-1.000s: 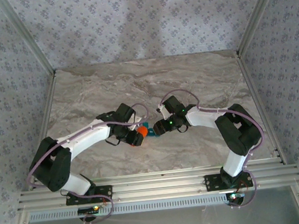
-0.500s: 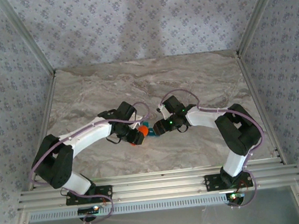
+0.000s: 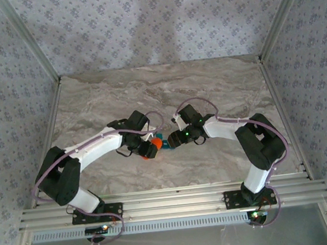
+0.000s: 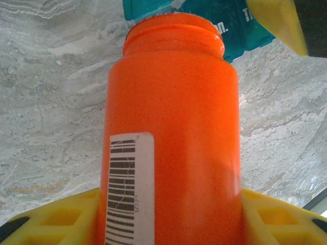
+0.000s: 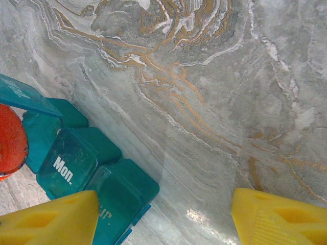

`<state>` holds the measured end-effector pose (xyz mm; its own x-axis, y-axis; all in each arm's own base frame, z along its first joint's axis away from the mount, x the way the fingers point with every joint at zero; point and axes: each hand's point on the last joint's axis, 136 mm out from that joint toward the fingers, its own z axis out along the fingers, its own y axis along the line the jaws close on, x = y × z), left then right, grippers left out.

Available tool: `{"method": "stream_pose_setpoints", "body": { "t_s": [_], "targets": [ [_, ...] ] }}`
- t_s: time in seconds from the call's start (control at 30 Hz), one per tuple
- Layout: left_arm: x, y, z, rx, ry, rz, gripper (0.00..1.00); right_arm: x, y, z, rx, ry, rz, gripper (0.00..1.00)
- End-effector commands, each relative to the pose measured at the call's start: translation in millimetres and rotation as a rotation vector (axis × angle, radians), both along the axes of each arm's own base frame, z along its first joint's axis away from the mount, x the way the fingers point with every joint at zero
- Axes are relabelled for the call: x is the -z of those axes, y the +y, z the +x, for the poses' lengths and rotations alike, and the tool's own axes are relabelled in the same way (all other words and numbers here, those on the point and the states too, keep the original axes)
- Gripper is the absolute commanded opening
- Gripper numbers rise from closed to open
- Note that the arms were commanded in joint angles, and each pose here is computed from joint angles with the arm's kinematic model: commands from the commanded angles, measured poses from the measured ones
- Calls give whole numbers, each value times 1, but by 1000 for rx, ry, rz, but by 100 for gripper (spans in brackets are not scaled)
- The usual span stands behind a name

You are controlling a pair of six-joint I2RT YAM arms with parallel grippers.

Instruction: Sort the pills into containers

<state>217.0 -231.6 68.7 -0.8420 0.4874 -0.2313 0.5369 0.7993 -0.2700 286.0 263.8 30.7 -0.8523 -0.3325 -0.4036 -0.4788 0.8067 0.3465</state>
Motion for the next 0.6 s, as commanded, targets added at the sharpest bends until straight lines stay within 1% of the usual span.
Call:
{"method": "stream_pose_setpoints", "body": {
  "t_s": [0.0,0.57],
  "targets": [
    [-2,3,-3,14,32,18,0,25,-12,-6,24,54,-61,71],
    [-4,-1,-1,30,57,28,0,25,-11,-6,24,54,-58,71]
  ]
}}
